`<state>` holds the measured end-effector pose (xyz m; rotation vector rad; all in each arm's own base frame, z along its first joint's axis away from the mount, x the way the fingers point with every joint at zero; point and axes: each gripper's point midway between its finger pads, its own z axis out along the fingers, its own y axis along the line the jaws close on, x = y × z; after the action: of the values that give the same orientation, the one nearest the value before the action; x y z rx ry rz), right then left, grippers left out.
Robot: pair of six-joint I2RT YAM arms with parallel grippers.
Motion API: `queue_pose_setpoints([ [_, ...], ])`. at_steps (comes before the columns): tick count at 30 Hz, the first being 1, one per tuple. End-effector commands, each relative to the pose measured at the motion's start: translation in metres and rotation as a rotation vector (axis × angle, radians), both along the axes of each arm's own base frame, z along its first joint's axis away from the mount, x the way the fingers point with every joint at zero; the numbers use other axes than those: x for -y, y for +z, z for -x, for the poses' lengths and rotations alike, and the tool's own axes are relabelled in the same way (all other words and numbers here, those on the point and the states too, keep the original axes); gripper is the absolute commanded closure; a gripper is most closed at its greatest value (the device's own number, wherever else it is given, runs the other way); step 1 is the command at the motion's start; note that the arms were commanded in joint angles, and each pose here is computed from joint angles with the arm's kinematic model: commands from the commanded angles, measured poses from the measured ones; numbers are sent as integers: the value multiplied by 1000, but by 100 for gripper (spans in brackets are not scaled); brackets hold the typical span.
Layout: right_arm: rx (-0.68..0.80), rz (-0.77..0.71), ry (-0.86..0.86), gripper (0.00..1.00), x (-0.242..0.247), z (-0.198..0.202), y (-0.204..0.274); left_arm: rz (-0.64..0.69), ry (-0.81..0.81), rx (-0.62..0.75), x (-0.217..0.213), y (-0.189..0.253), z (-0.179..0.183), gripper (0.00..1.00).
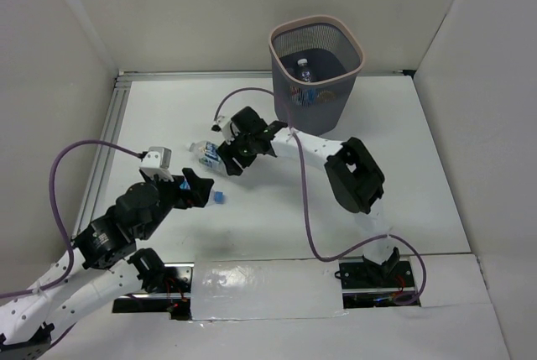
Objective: Put the plastic bottles in the bin
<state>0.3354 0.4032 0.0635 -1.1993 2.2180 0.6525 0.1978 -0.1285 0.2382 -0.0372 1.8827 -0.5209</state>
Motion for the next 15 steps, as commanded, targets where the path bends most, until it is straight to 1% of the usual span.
queue_pose_setpoints([
  [1, 187, -170, 39, 84, 5, -3, 118, 19, 3, 20, 4, 10, -5, 0],
  [2, 228, -204, 19, 84, 19, -2, 147, 12, 3, 14, 5, 8, -6, 0],
  [3, 265, -246, 18, 84, 23, -3, 170, 19, 17, 13, 3, 9, -7, 0],
  [4, 290, -278, 16, 84, 30, -2, 186, 12, 17, 5, 4, 6, -8, 0],
  [5, 342, -322, -5, 84, 47, -2, 216, 19, 30, 4, 3, 7, -8, 0],
  [7, 390, -385, -47, 84, 67, -5, 248, 20, 42, -3, 3, 5, -10, 0],
  [8, 423, -407, -58, 84, 75, -4, 263, 47, 62, -10, 2, 6, -11, 0],
  [9, 475, -460, -93, 84, 92, 0, 289, 63, 85, -22, 2, 5, -12, 0],
  [10, 514, -482, -104, 84, 98, 4, 302, 57, 86, -28, 1, 3, -12, 0],
  [12, 612, -507, -214, 84, 127, 2, 329, 55, 134, -68, -2, -5, -17, 0],
  [14, 693, -536, -338, 83, 155, -11, 354, 65, 167, -119, 1, -14, -19, 0],
  [15, 725, -515, -415, 83, 172, -19, 358, 76, 201, -133, -2, -14, -22, 0],
])
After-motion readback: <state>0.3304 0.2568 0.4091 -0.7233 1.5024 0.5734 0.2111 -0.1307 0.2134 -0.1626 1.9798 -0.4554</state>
